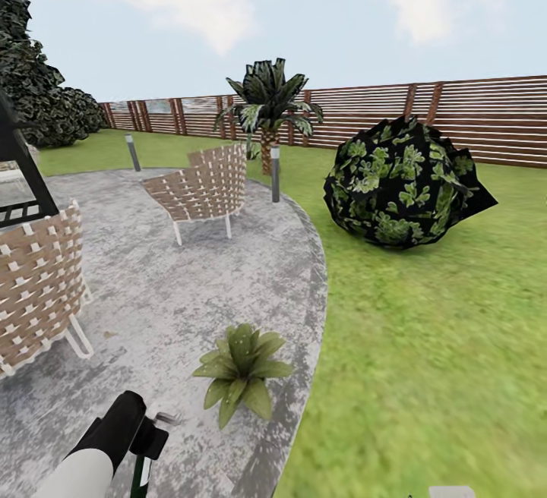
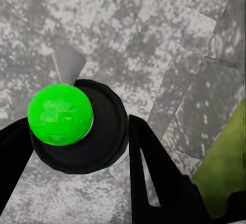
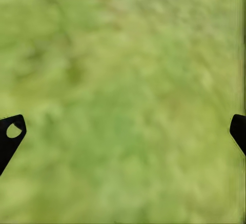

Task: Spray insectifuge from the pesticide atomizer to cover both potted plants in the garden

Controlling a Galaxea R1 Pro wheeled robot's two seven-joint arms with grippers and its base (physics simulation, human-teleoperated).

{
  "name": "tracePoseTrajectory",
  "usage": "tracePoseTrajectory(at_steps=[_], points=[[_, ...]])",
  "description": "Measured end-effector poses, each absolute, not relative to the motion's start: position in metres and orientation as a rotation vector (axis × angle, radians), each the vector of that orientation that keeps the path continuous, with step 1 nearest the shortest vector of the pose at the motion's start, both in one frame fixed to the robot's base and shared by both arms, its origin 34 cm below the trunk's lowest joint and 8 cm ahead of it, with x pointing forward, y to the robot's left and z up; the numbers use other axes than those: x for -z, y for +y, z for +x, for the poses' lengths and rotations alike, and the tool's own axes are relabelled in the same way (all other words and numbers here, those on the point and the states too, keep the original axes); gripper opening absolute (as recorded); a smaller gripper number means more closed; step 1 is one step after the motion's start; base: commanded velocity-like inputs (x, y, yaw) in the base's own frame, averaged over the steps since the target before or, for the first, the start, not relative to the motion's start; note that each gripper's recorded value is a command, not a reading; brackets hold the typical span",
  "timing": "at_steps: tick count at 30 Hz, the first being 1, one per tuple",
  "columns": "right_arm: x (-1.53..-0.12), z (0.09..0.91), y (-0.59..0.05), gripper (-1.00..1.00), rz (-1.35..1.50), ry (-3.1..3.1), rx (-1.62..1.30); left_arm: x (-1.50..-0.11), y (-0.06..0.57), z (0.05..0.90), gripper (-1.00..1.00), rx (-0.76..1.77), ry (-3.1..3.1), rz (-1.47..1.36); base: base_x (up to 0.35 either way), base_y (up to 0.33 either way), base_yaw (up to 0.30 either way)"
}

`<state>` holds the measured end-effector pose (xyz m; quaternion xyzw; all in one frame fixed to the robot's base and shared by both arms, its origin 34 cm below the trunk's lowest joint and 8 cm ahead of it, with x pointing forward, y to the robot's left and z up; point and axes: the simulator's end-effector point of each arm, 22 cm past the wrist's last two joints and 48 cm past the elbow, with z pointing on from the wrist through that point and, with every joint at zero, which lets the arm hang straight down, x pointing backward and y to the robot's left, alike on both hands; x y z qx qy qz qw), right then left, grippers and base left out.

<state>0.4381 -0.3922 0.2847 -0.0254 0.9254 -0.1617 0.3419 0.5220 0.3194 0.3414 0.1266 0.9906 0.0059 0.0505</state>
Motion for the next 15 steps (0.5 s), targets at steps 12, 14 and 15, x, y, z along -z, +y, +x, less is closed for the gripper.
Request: tracePoseTrajectory(at_steps=[12, 14, 15], points=[[-0.2845, 0.4379, -0.3911, 1.0, -0.066, 2.407, 0.418, -0.3415, 0.3196, 0.5209, -1.0, -0.011, 3.019, 0.38, 0.094, -0.196, 0.119], [-0.2847, 0.4383, -0.3918, 1.0, -0.065, 2.406, 0.42, -0.3406, 0.3165, 0.5202, -1.0, 0.001, 3.022, 0.386, 0.065, -0.008, 0.041], [-0.2847, 0.4382, -0.3922, 1.0, -0.065, 2.406, 0.42, -0.3422, 0.3152, 0.5222, -1.0, 0.011, 3.022, 0.385, 0.021, -0.002, 0.013]])
